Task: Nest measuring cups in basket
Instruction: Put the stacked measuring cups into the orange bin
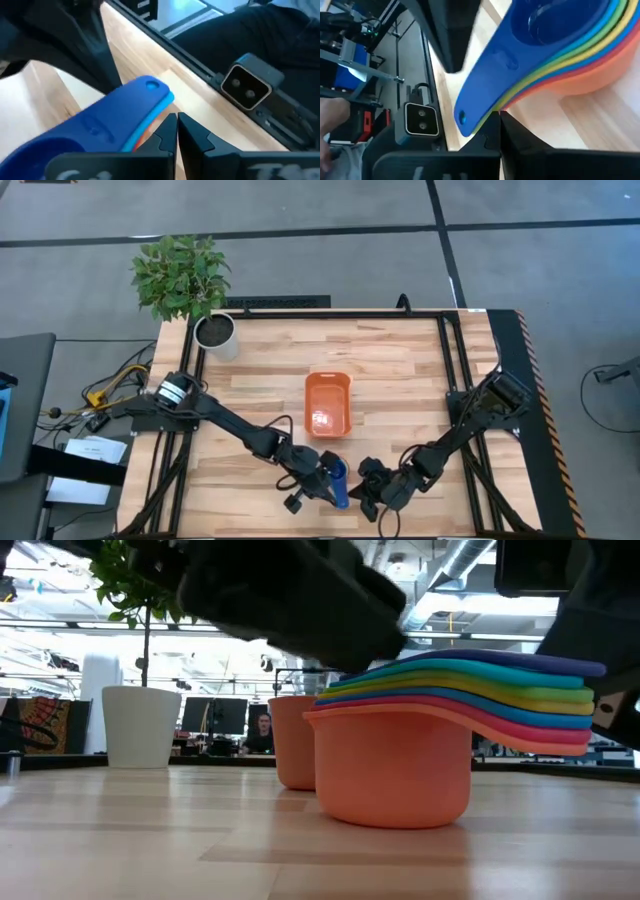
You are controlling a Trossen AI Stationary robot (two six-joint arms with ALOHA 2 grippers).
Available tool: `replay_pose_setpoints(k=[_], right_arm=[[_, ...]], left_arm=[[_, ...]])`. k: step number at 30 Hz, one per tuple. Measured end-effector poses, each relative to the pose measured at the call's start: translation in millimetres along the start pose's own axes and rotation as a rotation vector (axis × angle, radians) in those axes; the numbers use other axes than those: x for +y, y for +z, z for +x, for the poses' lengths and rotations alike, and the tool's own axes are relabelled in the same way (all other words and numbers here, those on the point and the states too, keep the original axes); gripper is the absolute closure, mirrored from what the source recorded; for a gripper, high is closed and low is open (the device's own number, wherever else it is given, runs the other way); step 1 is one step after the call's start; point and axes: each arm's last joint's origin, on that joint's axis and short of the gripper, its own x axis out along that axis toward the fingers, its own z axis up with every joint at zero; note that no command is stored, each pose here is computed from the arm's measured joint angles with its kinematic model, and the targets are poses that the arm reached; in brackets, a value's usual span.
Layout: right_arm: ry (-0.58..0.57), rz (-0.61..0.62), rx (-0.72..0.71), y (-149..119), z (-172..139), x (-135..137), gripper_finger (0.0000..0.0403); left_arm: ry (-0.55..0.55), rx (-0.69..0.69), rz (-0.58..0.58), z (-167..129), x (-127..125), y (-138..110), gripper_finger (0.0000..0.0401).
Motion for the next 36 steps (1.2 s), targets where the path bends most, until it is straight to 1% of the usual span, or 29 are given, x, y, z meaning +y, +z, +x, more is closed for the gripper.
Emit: replay_pose_setpoints(k=[5,9,14,17,19,24,29,36], right_arm=[[0.018,-0.029,-0.014,4,1,1,0.0392],[0.019,-0.048,-0.017,5,1,1,0.0383],[0.008,-0.071,-0.007,4,1,0,0.0388],[0.001,-0.072,-0.007,4,1,-1,0.0388],[0.003,-0.059,-0.007,2,1,0,0.038],[0.01,-0.027,0.006,-4,-2,2,0.0341],[0.017,0.008,0.014,-9,-6,5,0.0294],[0.004,0.052,-0.03,-14,-9,7,0.02]], left_arm=[[0.001,0.015,-0.005,10,3,-2,0.0401],[0.001,-0.001,-0.003,11,5,4,0.0401],[0.04,0.008,-0.005,11,9,9,0.0401],[0.041,0.04,-0.009,11,10,7,0.0401],[0.039,0.071,-0.013,10,9,8,0.0401],[0.035,0.131,-0.026,9,11,16,0.0401],[0.028,0.173,-0.006,8,12,22,0.0401],[0.018,0.258,0.018,4,13,34,0.0401]])
